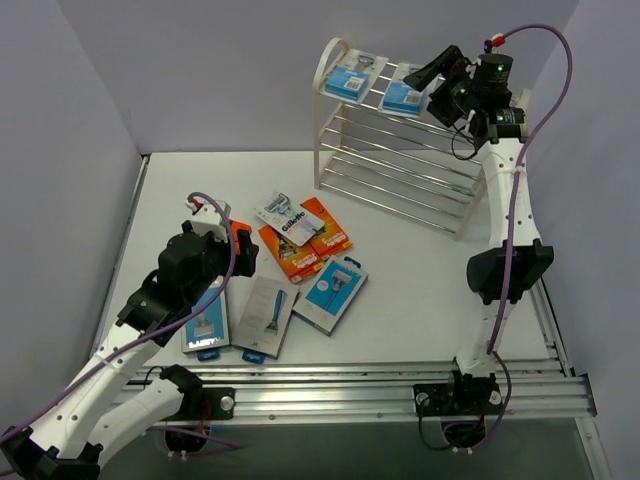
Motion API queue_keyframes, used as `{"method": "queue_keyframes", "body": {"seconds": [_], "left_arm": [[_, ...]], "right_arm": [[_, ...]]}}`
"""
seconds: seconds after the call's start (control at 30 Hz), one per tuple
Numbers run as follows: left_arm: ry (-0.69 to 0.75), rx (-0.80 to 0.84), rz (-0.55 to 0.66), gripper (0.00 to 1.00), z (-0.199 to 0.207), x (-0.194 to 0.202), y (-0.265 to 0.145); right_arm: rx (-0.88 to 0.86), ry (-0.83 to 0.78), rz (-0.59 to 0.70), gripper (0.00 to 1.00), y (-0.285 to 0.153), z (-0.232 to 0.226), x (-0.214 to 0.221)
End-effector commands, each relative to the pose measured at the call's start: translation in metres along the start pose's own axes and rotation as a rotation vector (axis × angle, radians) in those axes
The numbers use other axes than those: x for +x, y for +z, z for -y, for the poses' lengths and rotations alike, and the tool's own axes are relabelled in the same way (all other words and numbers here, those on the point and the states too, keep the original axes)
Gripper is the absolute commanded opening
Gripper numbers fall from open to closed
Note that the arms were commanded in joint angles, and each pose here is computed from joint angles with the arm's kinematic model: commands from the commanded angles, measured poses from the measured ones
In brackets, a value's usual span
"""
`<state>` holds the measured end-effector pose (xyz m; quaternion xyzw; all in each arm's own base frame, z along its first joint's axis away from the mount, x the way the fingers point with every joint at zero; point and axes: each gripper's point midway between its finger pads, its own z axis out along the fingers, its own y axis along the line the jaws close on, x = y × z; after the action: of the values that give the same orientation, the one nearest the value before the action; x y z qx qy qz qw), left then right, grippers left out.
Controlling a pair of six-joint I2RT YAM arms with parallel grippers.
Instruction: Place and organize the shaving razors onto the shelf
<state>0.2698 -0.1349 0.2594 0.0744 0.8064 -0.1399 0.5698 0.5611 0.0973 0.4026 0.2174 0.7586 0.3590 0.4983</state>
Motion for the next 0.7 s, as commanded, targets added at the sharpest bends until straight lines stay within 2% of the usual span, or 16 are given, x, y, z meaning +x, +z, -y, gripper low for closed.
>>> {"method": "queue_keyframes", "body": {"seconds": [0.0,0.67], "left_arm": [[0.007,-0.001,0.034,0.9,0.0,-0.009,-0.003],[0.004,-0.003,0.039,0.93,0.0,-0.01,-0.004]], "right_arm": [[0.009,-0.044,0.042,0.86,-0.01,-0.002,-0.016],[-0.013,-0.061,0.04,0.86,-0.02,-0.01,-0.019]]}}
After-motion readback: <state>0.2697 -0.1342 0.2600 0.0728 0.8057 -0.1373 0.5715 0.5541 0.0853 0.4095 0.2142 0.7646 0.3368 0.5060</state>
